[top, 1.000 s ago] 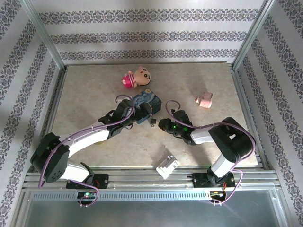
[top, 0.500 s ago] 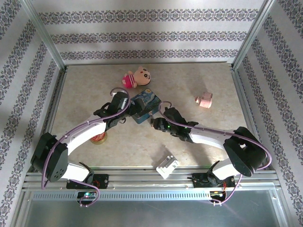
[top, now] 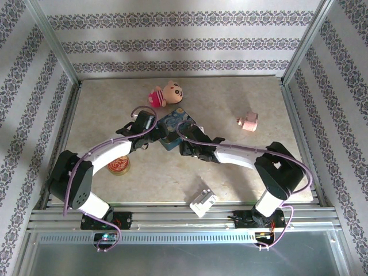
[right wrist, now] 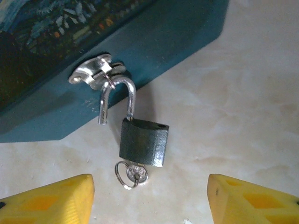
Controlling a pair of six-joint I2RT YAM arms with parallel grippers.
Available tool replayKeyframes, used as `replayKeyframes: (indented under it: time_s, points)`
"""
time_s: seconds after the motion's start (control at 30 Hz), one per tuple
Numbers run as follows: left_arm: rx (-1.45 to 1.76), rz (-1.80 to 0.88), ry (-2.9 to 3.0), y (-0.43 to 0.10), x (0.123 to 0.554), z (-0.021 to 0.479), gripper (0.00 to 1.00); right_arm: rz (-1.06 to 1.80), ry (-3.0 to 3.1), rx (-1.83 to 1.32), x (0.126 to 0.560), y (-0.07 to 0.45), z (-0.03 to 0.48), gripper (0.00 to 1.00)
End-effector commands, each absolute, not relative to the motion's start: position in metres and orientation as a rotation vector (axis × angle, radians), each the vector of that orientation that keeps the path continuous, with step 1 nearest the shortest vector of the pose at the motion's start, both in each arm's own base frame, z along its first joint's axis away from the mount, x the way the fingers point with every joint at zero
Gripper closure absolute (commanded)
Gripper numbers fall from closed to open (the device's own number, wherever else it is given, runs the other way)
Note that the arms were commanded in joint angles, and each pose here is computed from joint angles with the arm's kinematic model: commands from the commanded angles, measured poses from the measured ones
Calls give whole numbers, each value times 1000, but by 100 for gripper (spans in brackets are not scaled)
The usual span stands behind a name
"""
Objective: Unlock the padlock with the key
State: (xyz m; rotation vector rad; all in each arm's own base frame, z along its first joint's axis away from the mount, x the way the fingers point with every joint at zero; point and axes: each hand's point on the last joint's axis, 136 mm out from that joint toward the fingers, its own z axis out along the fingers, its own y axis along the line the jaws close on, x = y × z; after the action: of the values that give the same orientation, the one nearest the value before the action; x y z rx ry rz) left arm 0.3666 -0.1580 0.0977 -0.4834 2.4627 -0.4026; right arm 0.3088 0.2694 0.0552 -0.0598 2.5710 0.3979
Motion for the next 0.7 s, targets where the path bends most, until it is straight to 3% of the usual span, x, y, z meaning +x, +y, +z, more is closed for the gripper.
replayKeyframes:
  time_s: [0.0,0.67]
  points:
    - [-489,-356,2457,-149,374,98,1,330,2585,-105,313,273,50,34]
    - [-452,-273,2501,-149,384,79,1,173,2635,-183,329,283,18,28]
